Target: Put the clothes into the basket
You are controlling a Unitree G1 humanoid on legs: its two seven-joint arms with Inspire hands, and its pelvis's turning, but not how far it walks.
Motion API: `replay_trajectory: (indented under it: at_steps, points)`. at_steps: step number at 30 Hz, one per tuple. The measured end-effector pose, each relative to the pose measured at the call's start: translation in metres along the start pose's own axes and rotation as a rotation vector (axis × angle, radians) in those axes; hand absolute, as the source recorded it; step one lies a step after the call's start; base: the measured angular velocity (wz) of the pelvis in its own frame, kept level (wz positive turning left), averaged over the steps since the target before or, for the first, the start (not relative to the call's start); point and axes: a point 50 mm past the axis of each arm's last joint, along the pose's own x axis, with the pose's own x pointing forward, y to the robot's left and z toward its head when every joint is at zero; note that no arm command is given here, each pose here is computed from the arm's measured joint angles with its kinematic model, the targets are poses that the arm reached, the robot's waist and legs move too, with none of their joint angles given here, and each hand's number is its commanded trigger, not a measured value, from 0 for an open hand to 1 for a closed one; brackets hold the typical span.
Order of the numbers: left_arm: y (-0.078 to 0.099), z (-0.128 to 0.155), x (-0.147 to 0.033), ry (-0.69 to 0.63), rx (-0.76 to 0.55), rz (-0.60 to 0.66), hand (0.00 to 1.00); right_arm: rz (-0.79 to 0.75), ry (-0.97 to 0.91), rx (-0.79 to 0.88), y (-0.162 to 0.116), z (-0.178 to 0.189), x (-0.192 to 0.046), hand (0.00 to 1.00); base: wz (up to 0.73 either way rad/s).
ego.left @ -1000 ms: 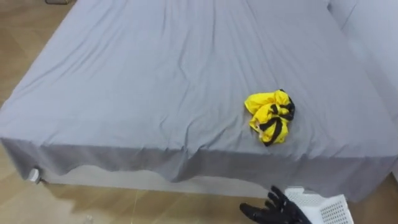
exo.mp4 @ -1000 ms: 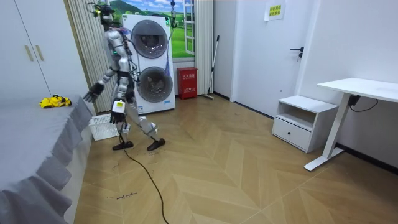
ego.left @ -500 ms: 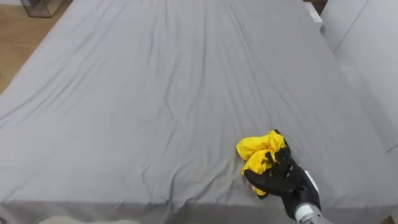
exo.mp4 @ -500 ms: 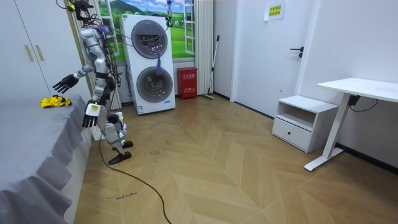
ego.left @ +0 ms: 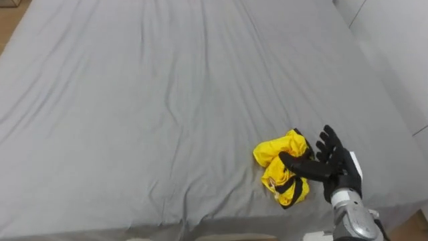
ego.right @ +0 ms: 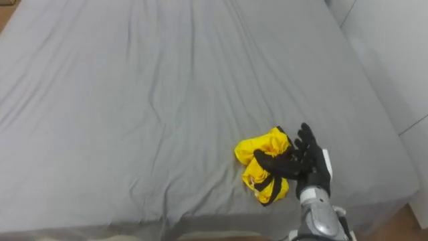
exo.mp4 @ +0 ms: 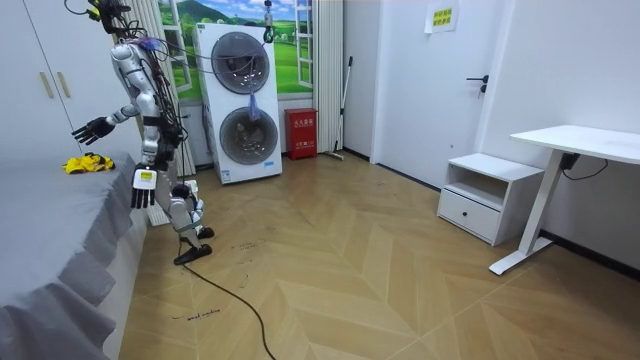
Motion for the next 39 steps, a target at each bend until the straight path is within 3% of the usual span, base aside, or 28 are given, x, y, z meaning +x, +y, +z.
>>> replay_trajectory:
  at_steps: [13,19,21,22,29,39]
  points:
    - [-0.005,0.014,0.006,-0.001,0.014,-0.042,0.00,-0.015,0.185,-0.163,-0.005,-0.025,0.023,0.00,0.10]
    - [-0.008,0.022,0.010,0.004,0.029,-0.056,0.00,-0.041,0.271,-0.367,-0.021,-0.029,0.032,0.01,0.11]
    - [-0.007,0.025,0.010,-0.001,0.043,-0.063,0.00,-0.052,0.303,-0.417,-0.027,-0.033,0.031,0.56,0.18]
    - [-0.007,0.024,0.010,0.004,0.040,-0.065,0.00,-0.064,0.324,-0.436,-0.032,-0.035,0.030,1.00,0.14]
    - [-0.009,0.029,0.012,0.002,0.030,-0.077,0.00,-0.182,0.391,-0.537,-0.066,-0.030,0.029,1.00,0.13]
    - [-0.011,0.035,0.014,-0.004,0.042,-0.082,0.00,-0.258,0.424,-0.460,-0.078,-0.032,0.024,1.00,0.00]
